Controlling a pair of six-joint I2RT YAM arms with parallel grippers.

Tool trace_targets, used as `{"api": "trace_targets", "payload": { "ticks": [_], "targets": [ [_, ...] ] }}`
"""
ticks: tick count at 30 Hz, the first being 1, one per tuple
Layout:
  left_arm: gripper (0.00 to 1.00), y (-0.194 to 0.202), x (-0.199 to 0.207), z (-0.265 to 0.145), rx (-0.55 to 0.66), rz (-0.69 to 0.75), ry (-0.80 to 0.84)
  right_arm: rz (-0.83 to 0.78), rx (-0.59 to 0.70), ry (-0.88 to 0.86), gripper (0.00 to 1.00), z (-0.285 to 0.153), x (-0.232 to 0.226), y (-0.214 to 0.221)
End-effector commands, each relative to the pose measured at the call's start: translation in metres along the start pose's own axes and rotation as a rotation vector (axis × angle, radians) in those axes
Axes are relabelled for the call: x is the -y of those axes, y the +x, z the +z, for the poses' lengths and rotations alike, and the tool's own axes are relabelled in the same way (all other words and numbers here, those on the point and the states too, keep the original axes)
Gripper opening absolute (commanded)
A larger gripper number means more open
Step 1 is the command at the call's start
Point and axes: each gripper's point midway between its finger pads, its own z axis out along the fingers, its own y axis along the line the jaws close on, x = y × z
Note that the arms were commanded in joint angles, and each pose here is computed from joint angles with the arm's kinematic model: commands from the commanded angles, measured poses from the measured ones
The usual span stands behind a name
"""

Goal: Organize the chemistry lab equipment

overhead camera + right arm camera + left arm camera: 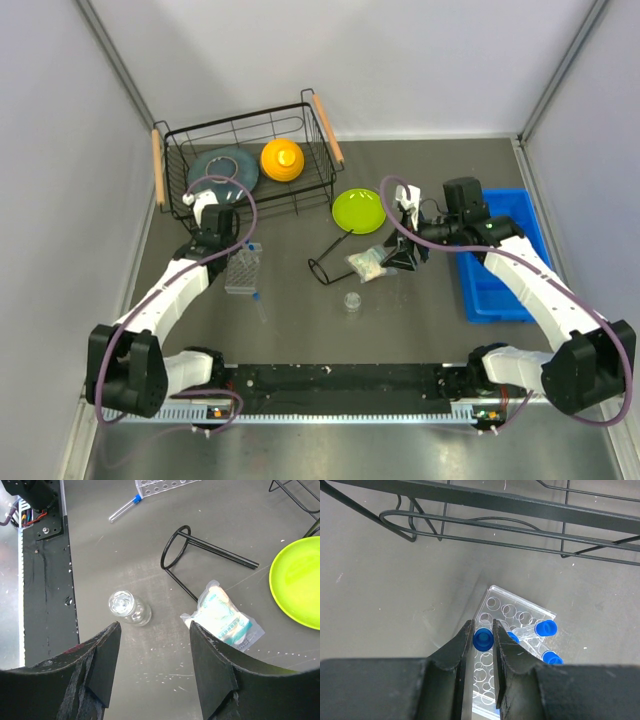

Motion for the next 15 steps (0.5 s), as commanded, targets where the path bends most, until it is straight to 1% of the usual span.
{"api": "trace_targets", "payload": {
  "ticks": [1,15],
  "targets": [
    [0.07,-0.005,0.006,0.005,0.023,-0.031,0.022,-0.043,0.029,-0.006,0.58,0.000,0.004,-0.005],
    [0.09,0.011,0.000,0.016,-0.020,-0.024,-0.006,-0.036,0.034,-0.006,0.58,-0.001,0.005,-0.006]
  ]
}}
